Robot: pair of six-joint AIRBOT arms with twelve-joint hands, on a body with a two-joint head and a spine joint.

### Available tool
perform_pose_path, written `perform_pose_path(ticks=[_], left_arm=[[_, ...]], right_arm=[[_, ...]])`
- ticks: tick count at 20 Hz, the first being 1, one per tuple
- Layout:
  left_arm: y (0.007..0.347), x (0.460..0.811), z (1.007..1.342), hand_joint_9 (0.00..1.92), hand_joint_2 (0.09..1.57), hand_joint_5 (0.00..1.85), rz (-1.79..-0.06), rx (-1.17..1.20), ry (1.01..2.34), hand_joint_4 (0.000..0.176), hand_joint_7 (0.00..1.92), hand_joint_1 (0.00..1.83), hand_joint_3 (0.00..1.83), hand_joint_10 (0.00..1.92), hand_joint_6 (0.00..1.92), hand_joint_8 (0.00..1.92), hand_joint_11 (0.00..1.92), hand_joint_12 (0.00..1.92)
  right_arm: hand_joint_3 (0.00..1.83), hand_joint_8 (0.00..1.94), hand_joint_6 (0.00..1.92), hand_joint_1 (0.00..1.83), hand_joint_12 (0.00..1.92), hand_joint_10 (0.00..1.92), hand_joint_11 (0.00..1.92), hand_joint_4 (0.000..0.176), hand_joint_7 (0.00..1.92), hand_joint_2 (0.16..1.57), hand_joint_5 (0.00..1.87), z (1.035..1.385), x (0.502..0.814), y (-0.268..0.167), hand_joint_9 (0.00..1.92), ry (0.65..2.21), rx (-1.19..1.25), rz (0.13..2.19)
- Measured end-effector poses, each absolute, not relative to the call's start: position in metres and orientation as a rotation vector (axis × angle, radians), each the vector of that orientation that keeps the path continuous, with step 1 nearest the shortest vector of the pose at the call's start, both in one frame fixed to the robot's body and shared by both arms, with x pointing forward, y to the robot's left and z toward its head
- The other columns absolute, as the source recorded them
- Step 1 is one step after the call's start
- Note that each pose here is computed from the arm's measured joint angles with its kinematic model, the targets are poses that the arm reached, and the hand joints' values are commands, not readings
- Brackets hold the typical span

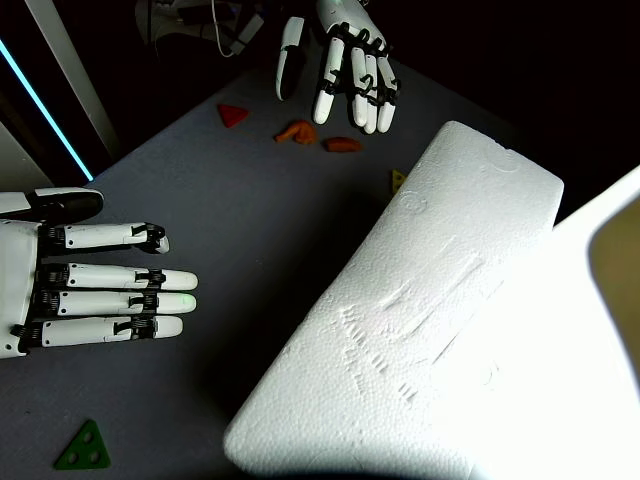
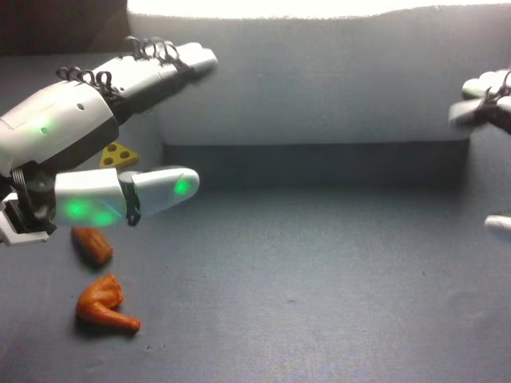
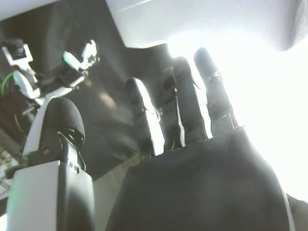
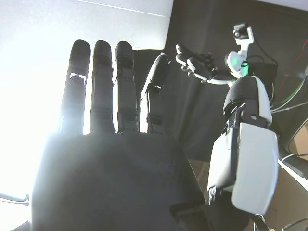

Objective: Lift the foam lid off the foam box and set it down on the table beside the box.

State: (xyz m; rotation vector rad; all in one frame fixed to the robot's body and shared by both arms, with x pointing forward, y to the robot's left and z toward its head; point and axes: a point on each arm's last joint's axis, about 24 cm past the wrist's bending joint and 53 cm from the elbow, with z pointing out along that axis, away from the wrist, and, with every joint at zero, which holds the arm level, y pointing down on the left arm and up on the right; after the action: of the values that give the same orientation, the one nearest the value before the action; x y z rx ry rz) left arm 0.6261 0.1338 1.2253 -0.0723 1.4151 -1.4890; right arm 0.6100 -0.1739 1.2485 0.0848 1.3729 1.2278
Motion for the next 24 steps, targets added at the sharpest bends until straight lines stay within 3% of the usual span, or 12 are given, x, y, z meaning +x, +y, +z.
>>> perform_pose_path(ticks=[5, 6, 7, 9, 10, 11, 15, 17, 20, 22, 23, 24], left_arm=[[0.133, 0.626, 1.224, 0.00, 1.16, 0.00, -1.486, -0.066, 1.422, 0.033, 0.00, 0.13, 0.00, 0.00, 0.00, 0.00, 0.00, 0.00], [0.134, 0.625, 1.225, 0.00, 1.11, 0.00, -1.486, -0.072, 1.420, 0.047, 0.00, 0.20, 0.00, 0.00, 0.00, 0.00, 0.00, 0.00], [0.135, 0.625, 1.227, 0.00, 1.09, 0.00, -1.484, -0.077, 1.413, 0.038, 0.00, 0.23, 0.00, 0.00, 0.00, 0.00, 0.00, 0.00], [0.139, 0.624, 1.233, 0.00, 1.07, 0.00, -1.478, -0.080, 1.383, 0.060, 0.00, 0.33, 0.00, 0.00, 0.00, 0.00, 0.00, 0.00], [0.142, 0.624, 1.235, 0.00, 1.07, 0.00, -1.472, -0.079, 1.372, 0.060, 0.00, 0.33, 0.00, 0.00, 0.00, 0.00, 0.00, 0.00], [0.148, 0.625, 1.240, 0.00, 1.07, 0.00, -1.463, -0.091, 1.345, 0.026, 0.00, 0.35, 0.00, 0.00, 0.00, 0.00, 0.00, 0.00], [0.165, 0.631, 1.255, 0.00, 1.06, 0.00, -1.436, -0.146, 1.255, 0.022, 0.00, 0.54, 0.00, 0.00, 0.00, 0.00, 0.00, 0.00], [0.171, 0.633, 1.259, 0.00, 1.05, 0.00, -1.421, -0.162, 1.228, 0.064, 0.00, 0.60, 0.00, 0.00, 0.00, 0.00, 0.00, 0.00], [0.188, 0.640, 1.268, 0.00, 1.04, 0.00, -1.393, -0.206, 1.169, 0.062, 0.00, 0.59, 0.00, 0.00, 0.00, 0.00, 0.00, 0.00], [0.201, 0.648, 1.271, 0.00, 1.04, 0.00, -1.362, -0.244, 1.140, 0.076, 0.00, 0.57, 0.00, 0.00, 0.00, 0.00, 0.00, 0.00], [0.207, 0.652, 1.272, 0.00, 1.05, 0.00, -1.347, -0.257, 1.131, 0.092, 0.00, 0.61, 0.00, 0.00, 0.00, 0.00, 0.00, 0.00], [0.211, 0.655, 1.272, 0.00, 1.05, 0.00, -1.337, -0.277, 1.123, 0.104, 0.00, 0.62, 0.00, 0.00, 0.00, 0.00, 0.00, 0.00]], right_arm=[[0.03, 0.00, 0.00, 0.59, 0.00, 0.00, 0.00, 0.000, 0.00, 1.09, 0.00, 1.246, 0.610, -0.173, 0.00, 1.383, 0.080, 1.225], [0.01, 0.00, 0.00, 0.60, 0.00, 0.00, 0.00, 0.000, 0.00, 1.06, 0.00, 1.247, 0.611, -0.174, 0.00, 1.378, 0.084, 1.222], [0.00, 0.00, 0.00, 0.64, 0.00, 0.00, 0.00, 0.000, 0.00, 1.04, 0.00, 1.249, 0.611, -0.175, 0.00, 1.370, 0.088, 1.215], [0.00, 0.00, 0.00, 0.67, 0.00, 0.00, 0.00, 0.002, 0.00, 1.01, 0.00, 1.258, 0.610, -0.180, 0.00, 1.325, 0.110, 1.219], [0.00, 0.00, 0.00, 0.67, 0.00, 0.00, 0.00, 0.002, 0.00, 1.01, 0.00, 1.261, 0.610, -0.182, 0.00, 1.312, 0.111, 1.217], [0.00, 0.00, 0.00, 0.72, 0.00, 0.00, 0.00, 0.000, 0.00, 0.99, 0.00, 1.266, 0.610, -0.189, 0.00, 1.277, 0.129, 1.208], [0.00, 0.00, 0.00, 0.77, 0.00, 0.00, 0.00, 0.000, 0.00, 1.03, 0.00, 1.281, 0.610, -0.208, 0.00, 1.179, 0.191, 1.182], [0.00, 0.00, 0.00, 0.77, 0.00, 0.00, 0.00, 0.000, 0.00, 1.02, 0.00, 1.287, 0.611, -0.217, 0.00, 1.139, 0.209, 1.165], [0.00, 0.00, 0.00, 0.71, 0.00, 0.00, 0.00, 0.014, 0.00, 1.03, 0.00, 1.294, 0.613, -0.230, 0.00, 1.091, 0.244, 1.135], [0.00, 0.00, 0.00, 0.73, 0.00, 0.00, 0.00, 0.013, 0.00, 1.04, 0.00, 1.296, 0.616, -0.237, 0.00, 1.078, 0.256, 1.108], [0.00, 0.00, 0.00, 0.77, 0.00, 0.00, 0.00, 0.047, 0.00, 1.04, 0.00, 1.296, 0.618, -0.241, 0.00, 1.074, 0.263, 1.090], [0.00, 0.00, 0.00, 0.81, 0.00, 0.00, 0.00, 0.058, 0.00, 1.04, 0.00, 1.295, 0.621, -0.247, 0.00, 1.066, 0.282, 1.079]])
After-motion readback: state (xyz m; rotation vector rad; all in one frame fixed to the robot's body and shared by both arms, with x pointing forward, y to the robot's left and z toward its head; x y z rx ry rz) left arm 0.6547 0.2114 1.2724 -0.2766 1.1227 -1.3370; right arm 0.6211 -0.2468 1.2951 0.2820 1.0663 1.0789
